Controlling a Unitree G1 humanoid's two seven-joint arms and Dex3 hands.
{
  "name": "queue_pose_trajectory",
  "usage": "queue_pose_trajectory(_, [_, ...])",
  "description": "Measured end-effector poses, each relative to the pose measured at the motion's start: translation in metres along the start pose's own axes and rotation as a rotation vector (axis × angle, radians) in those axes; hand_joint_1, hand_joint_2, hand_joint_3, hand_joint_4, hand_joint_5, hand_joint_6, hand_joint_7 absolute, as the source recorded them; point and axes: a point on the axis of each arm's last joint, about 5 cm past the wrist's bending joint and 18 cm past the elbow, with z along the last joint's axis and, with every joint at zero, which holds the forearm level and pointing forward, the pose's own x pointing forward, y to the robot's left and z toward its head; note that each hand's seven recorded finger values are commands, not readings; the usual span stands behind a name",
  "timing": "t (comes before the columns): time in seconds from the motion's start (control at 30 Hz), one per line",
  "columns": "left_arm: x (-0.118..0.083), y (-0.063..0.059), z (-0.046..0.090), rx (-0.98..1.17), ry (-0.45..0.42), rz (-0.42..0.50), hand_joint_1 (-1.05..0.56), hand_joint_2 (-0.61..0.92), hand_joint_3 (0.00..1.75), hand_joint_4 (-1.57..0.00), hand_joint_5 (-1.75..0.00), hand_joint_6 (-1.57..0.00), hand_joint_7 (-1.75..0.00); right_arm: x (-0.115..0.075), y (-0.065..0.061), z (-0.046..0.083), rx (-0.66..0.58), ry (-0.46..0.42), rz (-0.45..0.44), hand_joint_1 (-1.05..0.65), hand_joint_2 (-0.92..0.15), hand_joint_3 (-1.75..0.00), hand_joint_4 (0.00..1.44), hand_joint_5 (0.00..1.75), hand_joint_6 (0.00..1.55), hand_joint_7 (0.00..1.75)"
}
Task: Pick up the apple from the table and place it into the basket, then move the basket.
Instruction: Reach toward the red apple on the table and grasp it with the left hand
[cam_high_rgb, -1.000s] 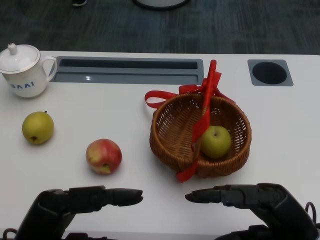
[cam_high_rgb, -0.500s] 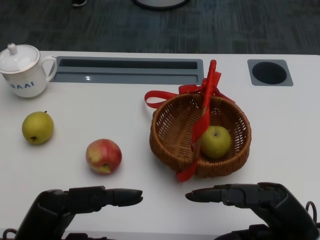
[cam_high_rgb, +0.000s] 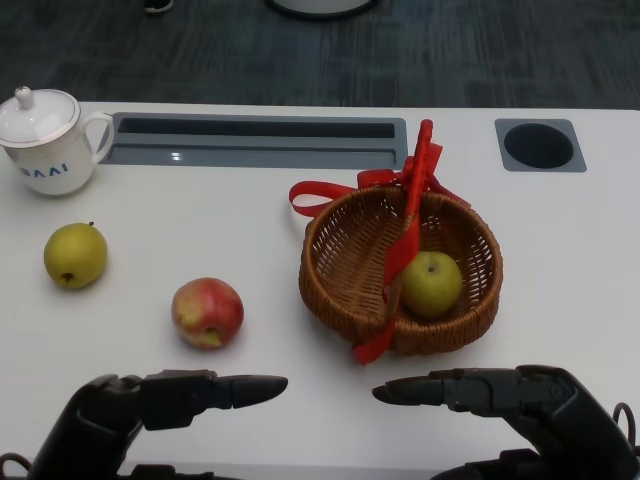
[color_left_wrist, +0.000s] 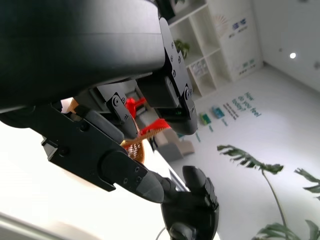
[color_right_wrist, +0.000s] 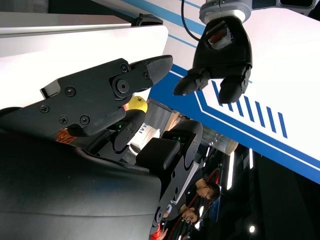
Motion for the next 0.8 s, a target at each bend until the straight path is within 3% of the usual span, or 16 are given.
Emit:
queue_pose_trajectory(0.27, [0.007, 0.016, 0.013, 0.357, -0.039, 0.005, -0.82, 0.73, 0.00, -0.53, 0.00, -0.47, 0.00, 0.000, 0.000, 0.000, 0.001, 0.002, -0.003, -0.36, -0.80, 0.00, 0.81, 0.00, 0.76, 0.00])
queue_pose_trajectory(0.4, [0.016, 0.023, 0.015, 0.459, -0.034, 0.004, -0.86, 0.73, 0.00, -0.46, 0.00, -0.41, 0.00, -0.001, 0.001, 0.000, 0.001, 0.005, -0.002, -0.36, -0.80, 0.00, 0.81, 0.00, 0.76, 0.00])
queue_pose_trajectory(0.57, [0.033, 0.030, 0.012, 0.567, -0.038, -0.008, -0.89, 0.69, 0.00, -0.40, 0.00, -0.37, 0.00, -0.001, 0.001, -0.001, 0.002, 0.010, -0.001, -0.36, -0.80, 0.00, 0.82, 0.01, 0.76, 0.00])
queue_pose_trajectory(0.8, [0.048, 0.033, -0.004, 0.624, 0.057, -0.092, -0.91, 0.69, 0.01, -0.27, -0.01, -0.23, 0.00, -0.001, 0.002, 0.000, -0.002, 0.017, -0.007, -0.37, -0.79, 0.00, 0.83, 0.00, 0.77, 0.00])
